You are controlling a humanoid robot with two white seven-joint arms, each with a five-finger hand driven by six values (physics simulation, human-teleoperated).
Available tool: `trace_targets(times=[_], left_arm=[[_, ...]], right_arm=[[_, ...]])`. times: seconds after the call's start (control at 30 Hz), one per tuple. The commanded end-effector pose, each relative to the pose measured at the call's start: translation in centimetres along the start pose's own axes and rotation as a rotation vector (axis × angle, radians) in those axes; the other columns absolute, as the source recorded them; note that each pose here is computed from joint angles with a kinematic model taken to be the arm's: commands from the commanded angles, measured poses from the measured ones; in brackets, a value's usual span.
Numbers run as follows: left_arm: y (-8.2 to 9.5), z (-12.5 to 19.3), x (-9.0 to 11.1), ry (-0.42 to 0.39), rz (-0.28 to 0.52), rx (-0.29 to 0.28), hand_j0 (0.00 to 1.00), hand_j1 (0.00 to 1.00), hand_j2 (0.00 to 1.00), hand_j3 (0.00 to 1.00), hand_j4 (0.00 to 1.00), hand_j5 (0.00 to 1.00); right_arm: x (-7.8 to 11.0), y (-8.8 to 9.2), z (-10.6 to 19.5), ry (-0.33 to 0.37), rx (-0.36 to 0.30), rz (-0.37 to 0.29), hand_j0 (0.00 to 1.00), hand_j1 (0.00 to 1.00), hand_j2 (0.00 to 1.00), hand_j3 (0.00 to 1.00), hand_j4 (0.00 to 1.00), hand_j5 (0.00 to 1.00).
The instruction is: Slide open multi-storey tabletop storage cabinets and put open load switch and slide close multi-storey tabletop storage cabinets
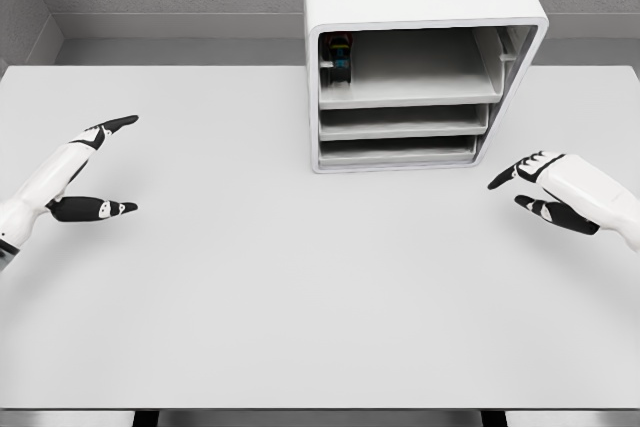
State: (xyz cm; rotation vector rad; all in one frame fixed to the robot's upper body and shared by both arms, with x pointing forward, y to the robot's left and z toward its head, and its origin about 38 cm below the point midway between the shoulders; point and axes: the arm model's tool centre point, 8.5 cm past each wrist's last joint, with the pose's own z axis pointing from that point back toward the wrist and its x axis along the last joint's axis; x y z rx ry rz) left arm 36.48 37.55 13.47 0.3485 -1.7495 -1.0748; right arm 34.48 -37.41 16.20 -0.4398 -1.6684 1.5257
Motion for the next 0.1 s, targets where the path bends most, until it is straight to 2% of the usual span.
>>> trace_targets(times=[0.0, 0.07], left_arm=[[0.07, 0.06, -0.08, 0.002, 0.005, 0.003, 1.00, 1.00, 1.00, 1.00, 1.00, 1.00], [0.20, 0.04, -0.04, -0.001, 0.004, 0.006, 1.00, 1.00, 1.00, 1.00, 1.00, 1.00]], right_arm=[[-0.07, -0.09, 0.07, 0.003, 0.002, 0.003, 0.59, 0.59, 0.59, 0.59, 0.59, 0.59], [-0.07, 0.11, 0.38, 0.006, 0.011, 0.001, 0.59, 0.59, 0.59, 0.59, 0.59, 0.59]])
